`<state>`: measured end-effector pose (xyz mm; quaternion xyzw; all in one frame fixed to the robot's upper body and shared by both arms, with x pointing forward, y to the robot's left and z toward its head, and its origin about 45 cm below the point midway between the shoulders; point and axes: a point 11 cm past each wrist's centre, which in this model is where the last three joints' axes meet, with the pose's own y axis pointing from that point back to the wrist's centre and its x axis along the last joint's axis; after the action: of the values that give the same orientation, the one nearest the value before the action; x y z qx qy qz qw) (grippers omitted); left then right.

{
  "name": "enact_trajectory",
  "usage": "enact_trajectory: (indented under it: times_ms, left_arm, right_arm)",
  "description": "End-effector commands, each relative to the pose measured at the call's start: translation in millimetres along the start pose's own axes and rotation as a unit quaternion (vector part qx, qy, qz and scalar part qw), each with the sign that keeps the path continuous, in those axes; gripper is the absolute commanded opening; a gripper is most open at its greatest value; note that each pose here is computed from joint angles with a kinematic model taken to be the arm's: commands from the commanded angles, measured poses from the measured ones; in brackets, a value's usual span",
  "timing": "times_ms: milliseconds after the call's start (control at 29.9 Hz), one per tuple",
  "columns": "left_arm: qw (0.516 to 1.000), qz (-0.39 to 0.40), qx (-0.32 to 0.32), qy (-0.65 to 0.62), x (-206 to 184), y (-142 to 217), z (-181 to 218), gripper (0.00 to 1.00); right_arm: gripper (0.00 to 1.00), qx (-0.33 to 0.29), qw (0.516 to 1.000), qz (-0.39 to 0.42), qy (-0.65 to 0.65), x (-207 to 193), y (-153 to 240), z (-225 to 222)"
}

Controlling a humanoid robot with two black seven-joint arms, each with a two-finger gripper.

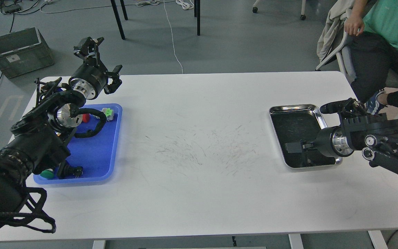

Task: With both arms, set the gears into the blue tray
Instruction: 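Lower the right gripper into the silver tray and grasp another black gear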

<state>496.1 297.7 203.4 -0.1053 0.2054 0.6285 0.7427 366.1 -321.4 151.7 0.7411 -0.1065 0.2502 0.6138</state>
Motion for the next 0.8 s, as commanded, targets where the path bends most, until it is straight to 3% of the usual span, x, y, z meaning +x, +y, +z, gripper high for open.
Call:
enact_trajectory:
  times_ms: [0,468,769]
  left_arm:
    - [1.0,0.0,0.002,0.0,0.5,0.6,-1.4,0.98]
    - [1.0,0.003,0.003,-0.002,2.9,1.7,-1.9,0.98]
    - [1.0,0.007,0.006,-0.002,8.4,4.8,-4.9,0.98]
  right_arm:
    - [0.97,-0.015,1.0,0.0,0.006,-2.1,-2.4,8.4]
    - [0.86,-0.032,0.999,0.002,0.0,-14.9,-9.9,21.1]
    - [0.52,-0.025,1.0,0.001,0.003,-14.9,-14.0,13.6]
